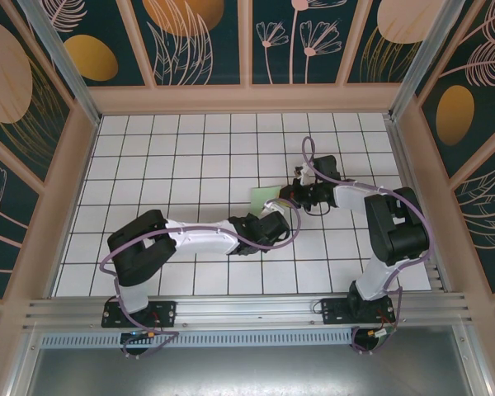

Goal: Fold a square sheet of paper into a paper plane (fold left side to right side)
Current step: Fold the wing for the fifth time at the center of the table.

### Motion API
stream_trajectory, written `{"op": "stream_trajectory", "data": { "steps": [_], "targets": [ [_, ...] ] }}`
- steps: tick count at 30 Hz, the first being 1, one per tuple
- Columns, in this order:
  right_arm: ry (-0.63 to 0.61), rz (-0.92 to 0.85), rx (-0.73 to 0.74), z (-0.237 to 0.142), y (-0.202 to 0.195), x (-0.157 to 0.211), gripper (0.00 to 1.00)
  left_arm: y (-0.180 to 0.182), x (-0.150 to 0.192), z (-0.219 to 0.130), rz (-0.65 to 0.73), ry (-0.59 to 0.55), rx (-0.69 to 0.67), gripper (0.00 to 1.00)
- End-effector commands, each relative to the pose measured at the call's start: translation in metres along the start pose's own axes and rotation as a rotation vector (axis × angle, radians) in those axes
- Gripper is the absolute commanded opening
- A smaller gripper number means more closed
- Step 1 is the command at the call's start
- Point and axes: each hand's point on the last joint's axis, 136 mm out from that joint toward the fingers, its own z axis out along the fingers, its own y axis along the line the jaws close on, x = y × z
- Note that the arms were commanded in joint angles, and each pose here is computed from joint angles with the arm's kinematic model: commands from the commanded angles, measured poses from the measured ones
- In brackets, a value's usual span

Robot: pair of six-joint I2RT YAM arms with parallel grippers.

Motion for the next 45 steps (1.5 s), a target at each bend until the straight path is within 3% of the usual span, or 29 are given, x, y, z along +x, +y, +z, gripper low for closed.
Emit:
{"op": "stream_trajectory", "data": {
  "steps": [1,7,20,22,28,30,36,45],
  "targets": [
    [0.013,0.008,0.017,0.003,-0.001,-0.001,0.0,0.006,0.002,0.002,-0.014,0.007,-0.044,0.6],
    [0.016,0.005,0.033,0.004,-0.003,-0.002,0.0,0.005,0.006,0.005,-0.016,0.019,-0.04,0.42],
    [0.008,-0.044,0.045,0.0,0.001,-0.011,0.0,-0.004,0.003,0.006,-0.043,0.017,-0.001,0.14],
    [-0.039,-0.077,0.06,-0.008,0.007,-0.02,0.1,-0.007,-0.001,0.004,-0.052,0.015,0.013,0.13],
    [-0.284,-0.174,0.087,-0.066,0.032,-0.05,0.53,-0.015,-0.01,0.006,-0.102,0.041,0.098,0.09],
    [-0.341,-0.176,0.11,-0.084,0.027,-0.052,0.6,-0.015,-0.014,0.006,-0.143,0.042,0.141,0.09],
    [-0.439,-0.148,0.172,-0.113,0.0,-0.041,0.7,-0.018,-0.03,0.004,-0.275,0.035,0.311,0.08],
    [-0.392,-0.148,0.179,-0.104,-0.02,-0.012,0.71,-0.026,-0.04,0.014,-0.381,0.021,0.429,0.09]
  ]
}}
